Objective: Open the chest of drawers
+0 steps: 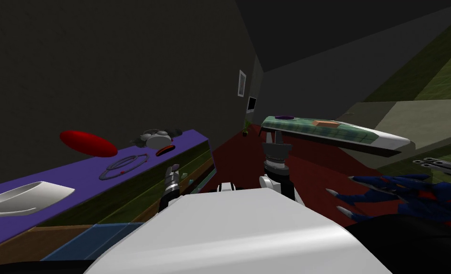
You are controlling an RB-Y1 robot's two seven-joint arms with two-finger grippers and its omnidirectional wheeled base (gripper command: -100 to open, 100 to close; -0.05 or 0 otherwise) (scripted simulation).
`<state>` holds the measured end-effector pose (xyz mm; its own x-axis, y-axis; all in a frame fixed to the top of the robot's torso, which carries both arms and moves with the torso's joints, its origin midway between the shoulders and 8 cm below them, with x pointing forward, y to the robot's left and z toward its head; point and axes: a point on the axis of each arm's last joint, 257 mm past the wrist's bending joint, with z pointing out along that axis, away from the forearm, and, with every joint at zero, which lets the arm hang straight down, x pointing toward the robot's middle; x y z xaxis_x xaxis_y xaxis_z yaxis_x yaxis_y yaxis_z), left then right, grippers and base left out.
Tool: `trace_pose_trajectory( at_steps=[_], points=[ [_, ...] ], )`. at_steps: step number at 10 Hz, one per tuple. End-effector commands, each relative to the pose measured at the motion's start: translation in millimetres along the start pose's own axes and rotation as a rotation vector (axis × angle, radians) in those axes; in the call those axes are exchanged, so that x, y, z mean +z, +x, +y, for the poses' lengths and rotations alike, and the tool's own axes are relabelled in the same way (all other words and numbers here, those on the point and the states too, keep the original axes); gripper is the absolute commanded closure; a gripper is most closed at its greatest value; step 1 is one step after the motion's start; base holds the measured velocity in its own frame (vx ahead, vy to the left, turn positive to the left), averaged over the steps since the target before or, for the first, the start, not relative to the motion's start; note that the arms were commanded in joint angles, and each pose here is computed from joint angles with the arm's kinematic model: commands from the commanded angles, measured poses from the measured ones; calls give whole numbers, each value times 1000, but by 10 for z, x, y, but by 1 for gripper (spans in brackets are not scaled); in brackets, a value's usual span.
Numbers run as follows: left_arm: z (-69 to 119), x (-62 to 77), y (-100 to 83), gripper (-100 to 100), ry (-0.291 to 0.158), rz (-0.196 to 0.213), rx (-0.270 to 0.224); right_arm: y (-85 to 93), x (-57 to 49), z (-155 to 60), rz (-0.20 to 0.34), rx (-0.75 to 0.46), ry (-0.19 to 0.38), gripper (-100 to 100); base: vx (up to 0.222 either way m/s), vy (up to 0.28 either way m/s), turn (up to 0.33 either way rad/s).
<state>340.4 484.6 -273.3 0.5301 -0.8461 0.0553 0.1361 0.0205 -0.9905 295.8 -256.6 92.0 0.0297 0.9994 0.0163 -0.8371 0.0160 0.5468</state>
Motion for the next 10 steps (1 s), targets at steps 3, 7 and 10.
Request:
trace_pose_trajectory(
  at_steps=[3, 7, 10],
  points=[
    [-81, 29, -45, -100, 3, -5, 1, 0, 0, 0, 0, 0, 0, 0, 66, 18, -16],
    [-95, 17, -1, 100, 10, 2, 0, 0, 0, 0, 0, 0, 0, 0, -52, -30, 4],
    [-126, -1, -23, 100, 2, 0, 1, 1, 1, 0, 0, 0, 0, 0, -114, -140, 8]
  ],
)
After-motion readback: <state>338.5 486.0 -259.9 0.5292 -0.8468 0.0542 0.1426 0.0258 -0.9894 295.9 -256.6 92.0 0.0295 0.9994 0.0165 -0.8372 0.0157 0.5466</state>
